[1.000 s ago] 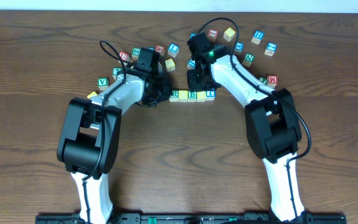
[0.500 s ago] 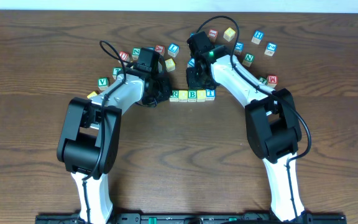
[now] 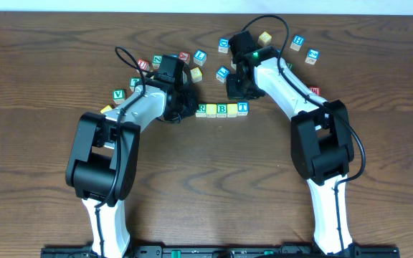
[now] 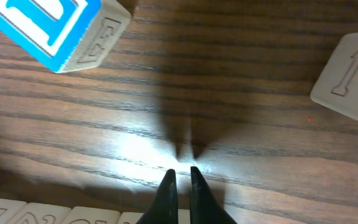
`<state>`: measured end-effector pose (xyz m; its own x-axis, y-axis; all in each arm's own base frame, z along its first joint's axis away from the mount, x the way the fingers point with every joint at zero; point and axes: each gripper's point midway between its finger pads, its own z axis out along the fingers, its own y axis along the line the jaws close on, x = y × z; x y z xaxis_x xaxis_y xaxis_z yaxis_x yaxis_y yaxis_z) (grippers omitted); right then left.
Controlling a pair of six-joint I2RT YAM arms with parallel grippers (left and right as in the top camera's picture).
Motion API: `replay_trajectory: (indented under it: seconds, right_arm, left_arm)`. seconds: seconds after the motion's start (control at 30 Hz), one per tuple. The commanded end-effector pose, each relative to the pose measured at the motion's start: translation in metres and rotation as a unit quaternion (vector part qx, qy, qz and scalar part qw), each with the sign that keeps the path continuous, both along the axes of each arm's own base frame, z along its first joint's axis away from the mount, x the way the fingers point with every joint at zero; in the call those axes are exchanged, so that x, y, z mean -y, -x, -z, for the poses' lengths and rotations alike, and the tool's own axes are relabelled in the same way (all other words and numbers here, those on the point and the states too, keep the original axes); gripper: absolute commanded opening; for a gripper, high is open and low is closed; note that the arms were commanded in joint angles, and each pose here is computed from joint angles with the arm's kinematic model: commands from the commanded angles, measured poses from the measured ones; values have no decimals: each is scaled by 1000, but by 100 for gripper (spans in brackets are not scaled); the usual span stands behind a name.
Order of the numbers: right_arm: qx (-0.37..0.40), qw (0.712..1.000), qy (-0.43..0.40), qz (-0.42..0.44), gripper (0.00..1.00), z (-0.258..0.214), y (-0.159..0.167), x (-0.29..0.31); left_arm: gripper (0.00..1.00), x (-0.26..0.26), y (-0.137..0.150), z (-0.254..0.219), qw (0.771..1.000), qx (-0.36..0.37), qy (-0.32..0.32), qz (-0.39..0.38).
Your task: Spell out ROBOT
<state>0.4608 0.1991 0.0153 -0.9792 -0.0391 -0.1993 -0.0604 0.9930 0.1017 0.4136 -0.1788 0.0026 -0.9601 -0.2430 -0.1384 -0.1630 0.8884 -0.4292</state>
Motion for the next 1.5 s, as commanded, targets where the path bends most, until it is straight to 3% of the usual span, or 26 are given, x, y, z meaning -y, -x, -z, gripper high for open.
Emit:
replay_trajectory:
  seconds: [0.0, 1.47]
  right_arm:
    - [10, 1000, 8, -4, 1, -8, 1, 1]
    - [14, 999, 29, -29, 1, -4, 7, -5]
  left_arm:
    - [7, 0, 5, 13, 1000, -12, -7, 9]
    - [7, 0, 5, 13, 1000, -12, -7, 9]
